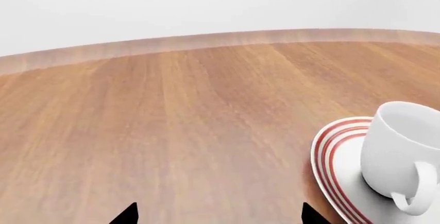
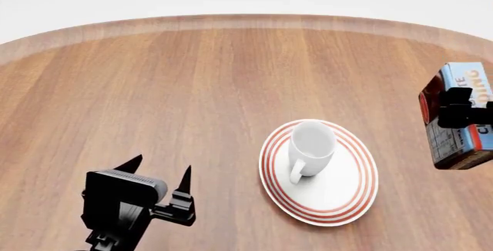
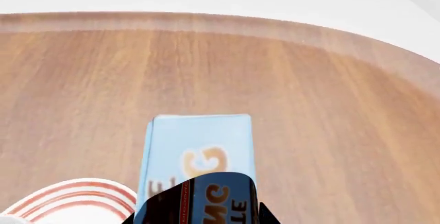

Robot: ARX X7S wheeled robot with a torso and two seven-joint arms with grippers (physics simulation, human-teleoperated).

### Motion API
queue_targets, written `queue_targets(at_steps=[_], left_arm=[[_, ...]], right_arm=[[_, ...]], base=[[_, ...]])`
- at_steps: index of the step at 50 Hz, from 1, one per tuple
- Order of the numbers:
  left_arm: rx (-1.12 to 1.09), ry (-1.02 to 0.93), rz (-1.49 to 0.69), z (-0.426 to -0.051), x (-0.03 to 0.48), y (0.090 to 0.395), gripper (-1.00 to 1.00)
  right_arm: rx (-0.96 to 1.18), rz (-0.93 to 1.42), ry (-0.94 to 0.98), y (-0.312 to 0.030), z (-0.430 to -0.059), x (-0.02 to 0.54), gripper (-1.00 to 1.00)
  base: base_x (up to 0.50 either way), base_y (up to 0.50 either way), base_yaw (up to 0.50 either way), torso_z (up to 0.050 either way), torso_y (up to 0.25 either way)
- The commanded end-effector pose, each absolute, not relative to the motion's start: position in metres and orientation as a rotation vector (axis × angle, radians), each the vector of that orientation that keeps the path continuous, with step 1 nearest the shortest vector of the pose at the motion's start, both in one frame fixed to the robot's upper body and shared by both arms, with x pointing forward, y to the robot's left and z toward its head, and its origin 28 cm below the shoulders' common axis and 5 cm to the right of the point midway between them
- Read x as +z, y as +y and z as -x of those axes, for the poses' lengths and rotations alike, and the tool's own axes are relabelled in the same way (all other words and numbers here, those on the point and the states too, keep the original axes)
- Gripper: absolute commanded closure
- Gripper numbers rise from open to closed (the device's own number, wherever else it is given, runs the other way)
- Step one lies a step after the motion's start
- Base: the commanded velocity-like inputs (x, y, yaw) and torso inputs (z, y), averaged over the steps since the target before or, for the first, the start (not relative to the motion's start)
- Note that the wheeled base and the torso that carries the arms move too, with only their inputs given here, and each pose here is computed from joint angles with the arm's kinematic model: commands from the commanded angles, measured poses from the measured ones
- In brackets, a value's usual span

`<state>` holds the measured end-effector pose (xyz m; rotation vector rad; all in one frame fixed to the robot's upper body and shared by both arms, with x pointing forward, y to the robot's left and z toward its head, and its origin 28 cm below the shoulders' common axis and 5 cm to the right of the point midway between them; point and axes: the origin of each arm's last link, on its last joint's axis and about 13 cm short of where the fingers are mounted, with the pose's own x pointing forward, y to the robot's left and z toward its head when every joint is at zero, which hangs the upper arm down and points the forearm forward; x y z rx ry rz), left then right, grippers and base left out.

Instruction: Pick up the white mug and put it on the plate, and put the chocolate pudding to the right of the plate.

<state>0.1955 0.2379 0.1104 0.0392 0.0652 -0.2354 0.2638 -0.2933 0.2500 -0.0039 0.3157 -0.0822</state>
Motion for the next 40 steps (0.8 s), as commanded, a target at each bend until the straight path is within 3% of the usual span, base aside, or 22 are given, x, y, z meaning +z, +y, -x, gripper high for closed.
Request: queue_targets(at_steps=[1, 40], left_arm=[[-0.245, 0.038, -0.014, -0.199, 0.113, 0.237, -1.00], [-0.251, 0.048, -0.015, -0.199, 0.109, 0.234, -1.00]], right_arm=[[-0.002, 0.006, 0.285, -0.286, -0.274, 0.245, 1.00], [-0.017, -0.002, 0.348, -0.291, -0.276, 0.215, 1.00]], base=[[0.00, 0.00, 0.00, 0.000, 0.000], [0.00, 0.00, 0.00, 0.000, 0.000]])
